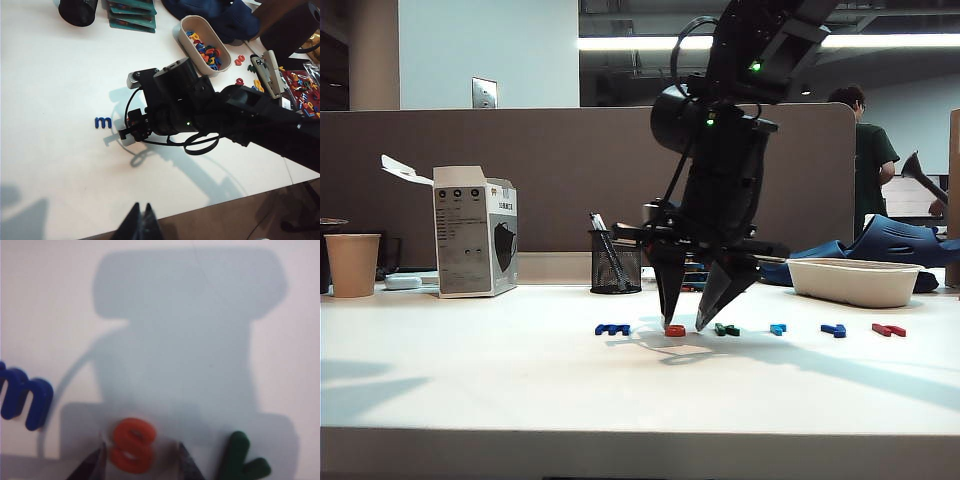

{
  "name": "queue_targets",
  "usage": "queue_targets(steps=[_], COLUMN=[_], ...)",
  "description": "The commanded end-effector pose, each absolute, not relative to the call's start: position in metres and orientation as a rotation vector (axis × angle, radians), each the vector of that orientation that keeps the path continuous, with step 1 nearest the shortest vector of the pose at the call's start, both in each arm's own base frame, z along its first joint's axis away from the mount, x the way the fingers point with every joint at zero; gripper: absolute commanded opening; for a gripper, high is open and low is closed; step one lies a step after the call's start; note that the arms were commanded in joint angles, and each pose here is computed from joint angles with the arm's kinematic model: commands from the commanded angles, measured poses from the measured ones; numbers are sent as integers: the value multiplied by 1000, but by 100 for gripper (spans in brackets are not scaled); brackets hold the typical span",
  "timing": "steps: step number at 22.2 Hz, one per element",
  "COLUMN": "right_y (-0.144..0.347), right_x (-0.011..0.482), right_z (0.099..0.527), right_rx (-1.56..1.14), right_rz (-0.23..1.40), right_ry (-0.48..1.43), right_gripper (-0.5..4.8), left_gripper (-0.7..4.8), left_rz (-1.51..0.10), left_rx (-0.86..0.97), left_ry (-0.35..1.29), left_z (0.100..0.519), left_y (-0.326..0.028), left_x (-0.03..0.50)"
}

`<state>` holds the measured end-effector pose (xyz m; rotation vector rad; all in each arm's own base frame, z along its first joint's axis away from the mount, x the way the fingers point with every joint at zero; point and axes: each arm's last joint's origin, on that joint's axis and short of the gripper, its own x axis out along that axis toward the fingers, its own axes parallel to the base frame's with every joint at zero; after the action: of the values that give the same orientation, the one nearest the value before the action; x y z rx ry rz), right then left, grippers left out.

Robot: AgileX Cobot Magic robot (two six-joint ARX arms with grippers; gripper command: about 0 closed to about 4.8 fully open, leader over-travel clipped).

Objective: Select the appropriate letters from the row of letter magnets placed on the table to arrange into the word "sky".

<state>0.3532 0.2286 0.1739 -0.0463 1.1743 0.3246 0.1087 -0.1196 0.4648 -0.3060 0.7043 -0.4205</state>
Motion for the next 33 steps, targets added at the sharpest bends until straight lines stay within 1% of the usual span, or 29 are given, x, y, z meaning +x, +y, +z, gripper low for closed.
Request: queue_targets(steps=[1,12,14,17,18,19,22,23,24,33], right_y=[235,238,238,238,238,238,238,238,238,238], right_x=[352,346,346,346,346,346,346,346,346,346], right_z=[169,160,160,160,160,160,160,160,160,160], right_rx=[-53,-100,-101,-101,-101,-101,-101,-101,-101,-101], right_rz=[333,307,307,307,307,307,307,307,307,307], right_ry=[1171,1221,1223,1223,1224,1224,1223,1223,1223,1223], right_gripper=[180,177,144,136,123,84,74,66,46,44], left_gripper=[-5,-5,-5,-5,-5,-5,-5,-5,-5,-5], left_rz=[-422,-422,-422,-423,-423,-423,-422,-423,-422,-422], left_rx=[-310,-310,-310,-310,-310,-310,-310,-310,-310,-310], left_ry=[692,692,691,692,692,692,691,692,691,691], left_z=[466,466,466,466,466,466,466,466,466,466], left_y=[-119,-119,-119,-119,-119,-119,-119,-119,-119,-119], left_x=[109,109,109,109,109,109,109,109,109,109])
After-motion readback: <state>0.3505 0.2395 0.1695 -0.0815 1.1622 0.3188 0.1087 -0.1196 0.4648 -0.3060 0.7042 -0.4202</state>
